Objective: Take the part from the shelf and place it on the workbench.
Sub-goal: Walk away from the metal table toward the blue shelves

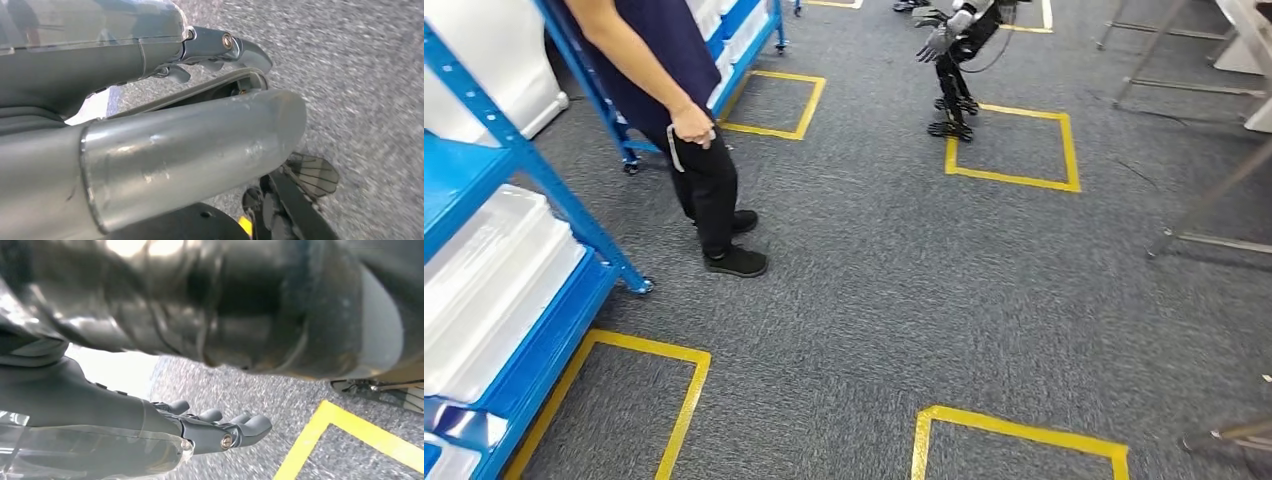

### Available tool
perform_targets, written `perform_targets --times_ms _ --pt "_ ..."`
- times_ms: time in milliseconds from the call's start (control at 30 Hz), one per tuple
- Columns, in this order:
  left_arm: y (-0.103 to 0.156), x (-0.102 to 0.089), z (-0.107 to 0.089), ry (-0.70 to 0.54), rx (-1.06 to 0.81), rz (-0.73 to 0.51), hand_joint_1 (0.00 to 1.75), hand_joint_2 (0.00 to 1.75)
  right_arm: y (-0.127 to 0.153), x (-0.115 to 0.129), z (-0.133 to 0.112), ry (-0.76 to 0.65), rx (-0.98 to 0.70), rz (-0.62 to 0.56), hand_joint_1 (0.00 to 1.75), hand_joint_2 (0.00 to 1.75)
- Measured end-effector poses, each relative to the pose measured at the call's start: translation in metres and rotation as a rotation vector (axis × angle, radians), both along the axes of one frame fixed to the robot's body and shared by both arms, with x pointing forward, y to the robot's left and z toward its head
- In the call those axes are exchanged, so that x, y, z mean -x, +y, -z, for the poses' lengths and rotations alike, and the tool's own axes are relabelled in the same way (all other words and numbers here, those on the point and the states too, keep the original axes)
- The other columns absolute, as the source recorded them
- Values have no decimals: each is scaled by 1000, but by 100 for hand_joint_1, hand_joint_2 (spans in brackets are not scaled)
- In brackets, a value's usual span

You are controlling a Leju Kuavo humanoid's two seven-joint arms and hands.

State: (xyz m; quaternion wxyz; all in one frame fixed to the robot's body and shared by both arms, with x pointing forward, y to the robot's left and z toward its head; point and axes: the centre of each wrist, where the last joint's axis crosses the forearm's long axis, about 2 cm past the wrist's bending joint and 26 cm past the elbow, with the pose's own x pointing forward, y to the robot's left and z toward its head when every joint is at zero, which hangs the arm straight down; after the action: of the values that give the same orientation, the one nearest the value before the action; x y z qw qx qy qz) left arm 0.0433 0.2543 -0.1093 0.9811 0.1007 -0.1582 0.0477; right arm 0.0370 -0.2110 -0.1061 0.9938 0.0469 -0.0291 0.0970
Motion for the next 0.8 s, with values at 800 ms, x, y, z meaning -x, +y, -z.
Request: perform_targets --times_ms 800 --pt "-1 1 0 4 -8 -2 0 0 2 -4 -1 -9 -12 -2 0 0"
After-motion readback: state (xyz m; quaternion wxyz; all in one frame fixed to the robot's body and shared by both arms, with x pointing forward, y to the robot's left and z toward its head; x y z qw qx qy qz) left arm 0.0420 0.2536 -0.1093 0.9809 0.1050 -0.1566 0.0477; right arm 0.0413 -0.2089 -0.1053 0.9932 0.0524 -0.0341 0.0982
